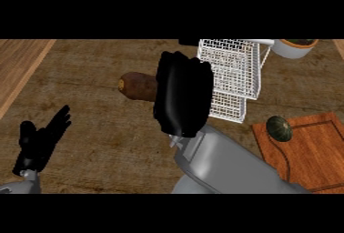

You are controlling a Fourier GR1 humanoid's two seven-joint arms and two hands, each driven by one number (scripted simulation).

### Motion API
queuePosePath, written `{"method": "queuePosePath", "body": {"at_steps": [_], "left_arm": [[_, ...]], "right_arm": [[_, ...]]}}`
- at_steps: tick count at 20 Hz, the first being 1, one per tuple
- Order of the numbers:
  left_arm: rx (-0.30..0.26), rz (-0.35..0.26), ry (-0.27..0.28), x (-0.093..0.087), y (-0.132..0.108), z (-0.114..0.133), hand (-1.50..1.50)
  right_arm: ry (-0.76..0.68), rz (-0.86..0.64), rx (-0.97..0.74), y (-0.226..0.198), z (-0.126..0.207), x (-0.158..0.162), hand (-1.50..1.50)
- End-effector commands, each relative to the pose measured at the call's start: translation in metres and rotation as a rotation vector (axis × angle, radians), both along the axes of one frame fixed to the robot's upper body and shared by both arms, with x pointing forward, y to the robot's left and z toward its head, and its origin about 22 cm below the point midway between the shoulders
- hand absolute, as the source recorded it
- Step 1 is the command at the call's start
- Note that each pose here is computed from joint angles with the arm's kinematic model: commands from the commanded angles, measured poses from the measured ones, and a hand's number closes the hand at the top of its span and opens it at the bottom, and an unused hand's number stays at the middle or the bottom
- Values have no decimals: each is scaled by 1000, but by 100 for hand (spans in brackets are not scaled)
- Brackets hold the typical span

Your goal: Pick the sweet potato from the cutting board and place it in the tiered basket

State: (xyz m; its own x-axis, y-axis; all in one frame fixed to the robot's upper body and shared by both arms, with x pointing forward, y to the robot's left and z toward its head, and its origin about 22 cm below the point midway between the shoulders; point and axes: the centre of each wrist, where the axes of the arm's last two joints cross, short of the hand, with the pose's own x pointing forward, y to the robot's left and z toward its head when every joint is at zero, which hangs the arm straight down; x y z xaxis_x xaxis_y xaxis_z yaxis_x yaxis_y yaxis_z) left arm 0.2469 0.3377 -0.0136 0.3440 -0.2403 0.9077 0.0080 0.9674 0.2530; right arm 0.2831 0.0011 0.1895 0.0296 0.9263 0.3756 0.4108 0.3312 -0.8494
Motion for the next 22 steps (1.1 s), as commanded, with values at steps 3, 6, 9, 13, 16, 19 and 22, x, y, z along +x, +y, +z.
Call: {"method": "queuePosePath", "body": {"at_steps": [3, 6, 9, 13, 16, 19, 22], "left_arm": [[2, 3, -22, 4, 2, 5, 0], [2, 21, -8, 0, -12, -9, 0], [-2, 20, -14, 1, 2, 2, 0], [-12, 19, -39, 9, -9, 6, 0], [-5, 44, -19, -6, -4, -14, 0], [-2, 31, -22, -12, 14, 2, 0], [-5, 31, -15, -3, 13, 4, 0]], "right_arm": [[-22, -173, 143, 24, 37, 26, 150], [-38, -181, 107, 32, 47, 40, 150], [-56, -197, 90, 29, 35, 64, 150], [-126, -116, 305, 14, 56, 80, 150], [-119, -109, 329, 1, 43, 102, 150], [-128, -102, 338, 7, 56, 114, 150], [-138, -84, 350, 2, 54, 130, 150]]}}
